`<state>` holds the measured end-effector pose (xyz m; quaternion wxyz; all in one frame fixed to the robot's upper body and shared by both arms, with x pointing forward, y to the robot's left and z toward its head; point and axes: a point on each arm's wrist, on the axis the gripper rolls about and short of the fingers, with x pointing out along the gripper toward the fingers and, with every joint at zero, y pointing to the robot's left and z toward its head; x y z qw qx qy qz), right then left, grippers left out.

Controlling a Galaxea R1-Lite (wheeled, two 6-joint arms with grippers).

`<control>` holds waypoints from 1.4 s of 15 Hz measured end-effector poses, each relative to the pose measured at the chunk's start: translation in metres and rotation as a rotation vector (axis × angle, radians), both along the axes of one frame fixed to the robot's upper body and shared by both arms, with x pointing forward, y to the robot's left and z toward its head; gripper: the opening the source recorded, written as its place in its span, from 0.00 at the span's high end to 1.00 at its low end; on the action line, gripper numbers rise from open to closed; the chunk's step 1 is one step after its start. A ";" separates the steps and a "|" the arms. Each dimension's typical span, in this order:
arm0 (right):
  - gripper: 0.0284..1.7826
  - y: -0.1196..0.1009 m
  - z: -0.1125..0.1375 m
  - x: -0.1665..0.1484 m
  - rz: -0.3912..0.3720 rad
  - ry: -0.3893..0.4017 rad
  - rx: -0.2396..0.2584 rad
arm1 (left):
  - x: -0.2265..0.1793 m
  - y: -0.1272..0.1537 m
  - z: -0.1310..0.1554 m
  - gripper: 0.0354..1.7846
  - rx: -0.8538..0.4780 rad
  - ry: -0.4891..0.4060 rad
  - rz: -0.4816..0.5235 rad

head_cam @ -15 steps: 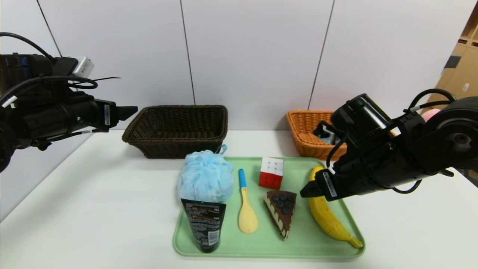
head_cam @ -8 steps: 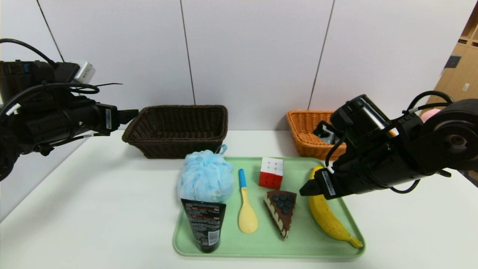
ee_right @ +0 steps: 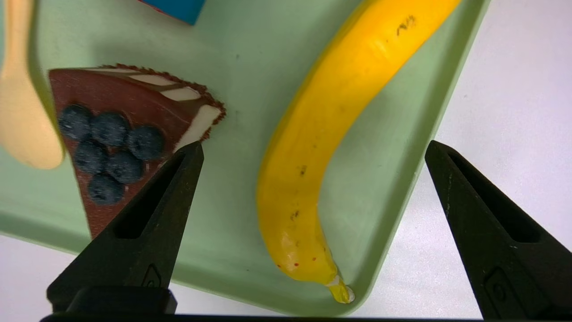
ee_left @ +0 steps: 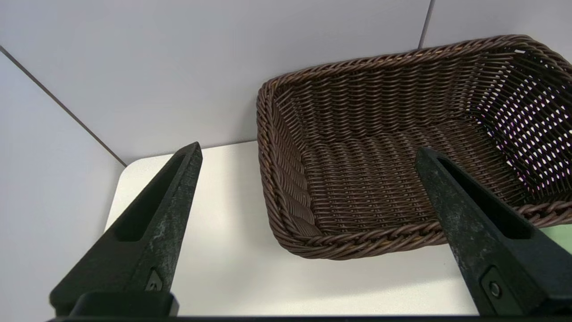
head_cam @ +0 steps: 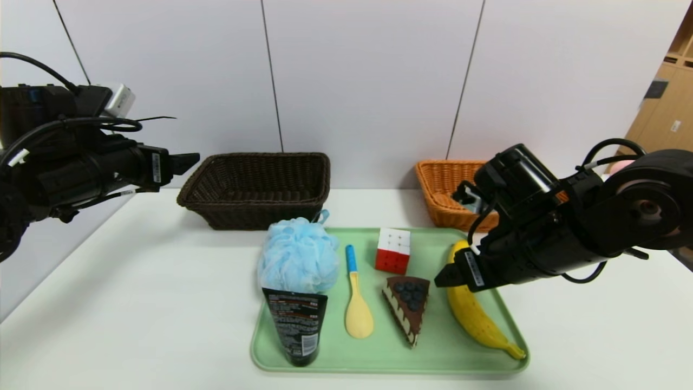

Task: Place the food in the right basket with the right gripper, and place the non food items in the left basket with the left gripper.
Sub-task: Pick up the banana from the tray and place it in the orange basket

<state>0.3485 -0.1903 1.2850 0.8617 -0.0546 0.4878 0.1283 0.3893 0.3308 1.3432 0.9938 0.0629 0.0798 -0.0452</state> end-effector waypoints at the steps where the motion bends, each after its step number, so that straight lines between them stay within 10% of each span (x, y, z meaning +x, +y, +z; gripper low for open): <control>1: 0.04 0.000 -0.003 0.000 -0.003 0.009 -0.009 | -0.001 0.000 -0.003 0.06 0.000 0.009 0.000; 19: 0.04 0.008 -0.044 0.015 -0.016 -0.031 -0.039 | 0.001 0.004 -0.003 0.06 0.005 -0.047 0.014; 21: 0.17 0.008 -0.049 0.014 -0.007 -0.045 -0.039 | 0.001 0.004 -0.004 0.06 0.005 -0.044 0.013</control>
